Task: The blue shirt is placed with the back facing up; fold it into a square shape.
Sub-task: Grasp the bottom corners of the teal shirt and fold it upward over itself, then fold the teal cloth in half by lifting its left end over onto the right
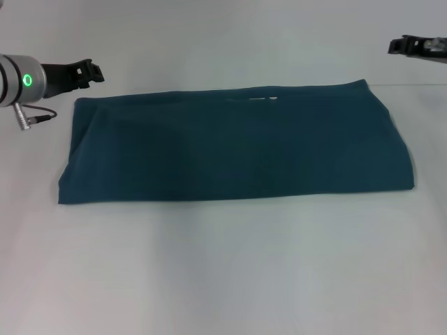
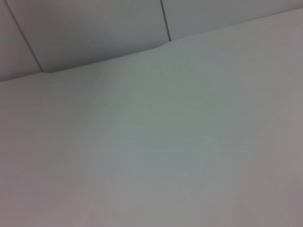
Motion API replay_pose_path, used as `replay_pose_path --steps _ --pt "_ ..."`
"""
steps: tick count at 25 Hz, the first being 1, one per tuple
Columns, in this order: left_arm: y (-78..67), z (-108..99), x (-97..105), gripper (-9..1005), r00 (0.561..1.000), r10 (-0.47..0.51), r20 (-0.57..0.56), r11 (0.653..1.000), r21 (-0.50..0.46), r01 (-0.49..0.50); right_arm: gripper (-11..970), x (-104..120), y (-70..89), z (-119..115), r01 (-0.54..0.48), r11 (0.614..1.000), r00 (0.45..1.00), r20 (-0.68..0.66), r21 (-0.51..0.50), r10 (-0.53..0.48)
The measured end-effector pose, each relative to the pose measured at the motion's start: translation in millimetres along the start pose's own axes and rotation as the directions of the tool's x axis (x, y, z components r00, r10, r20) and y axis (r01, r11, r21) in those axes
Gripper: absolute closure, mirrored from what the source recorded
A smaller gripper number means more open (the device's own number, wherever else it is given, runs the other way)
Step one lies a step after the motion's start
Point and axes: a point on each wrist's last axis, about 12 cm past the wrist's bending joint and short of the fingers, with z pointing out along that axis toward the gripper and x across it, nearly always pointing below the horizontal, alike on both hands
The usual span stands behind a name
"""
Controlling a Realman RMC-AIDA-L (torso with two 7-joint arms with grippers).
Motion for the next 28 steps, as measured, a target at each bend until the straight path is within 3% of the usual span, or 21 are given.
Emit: replay_pose_path --steps 3,6,8,10,13,17,21,28 --pt "3.3 -2 0 845 0.999 -0.033 0.013 0.999 0.004 0.033 592 -4 -10.7 -6 -0.011 1.0 1.0 -0.018 -0.007 0.011" --pt "10.4 -7 4 627 0.996 -0.085 0.023 0.996 0.026 0.084 511 0 -24.0 -19 -0.08 0.995 0.995 -0.06 -0.066 0.076" --pt "18.7 -18 12 549 0.99 -0.14 0.013 0.987 0.076 0.138 466 9 -32.2 -31 -0.135 0.982 0.989 -0.084 -0.135 0.125" --pt "27.6 -28 20 470 0.983 -0.184 -0.006 0.975 0.127 0.183 421 24 -40.1 -47 -0.191 0.953 0.98 -0.109 -0.235 0.169" --pt "45.8 -49 36 385 0.963 -0.264 -0.052 0.939 0.215 0.269 353 54 -52.5 -74 -0.285 0.868 0.958 -0.139 -0.407 0.249" --pt "71.9 -77 59 359 0.913 -0.391 -0.116 0.86 0.307 0.407 293 91 -72.2 -109 -0.376 0.74 0.92 -0.129 -0.558 0.37" --pt "92.6 -100 87 332 0.842 -0.509 -0.178 0.759 0.369 0.537 271 117 -80.3 -129 -0.423 0.656 0.889 -0.145 -0.625 0.435" --pt "113.8 -108 128 319 0.723 -0.652 -0.229 0.646 0.332 0.688 270 130 -79.0 -131 -0.439 0.635 0.88 -0.16 -0.636 0.448"
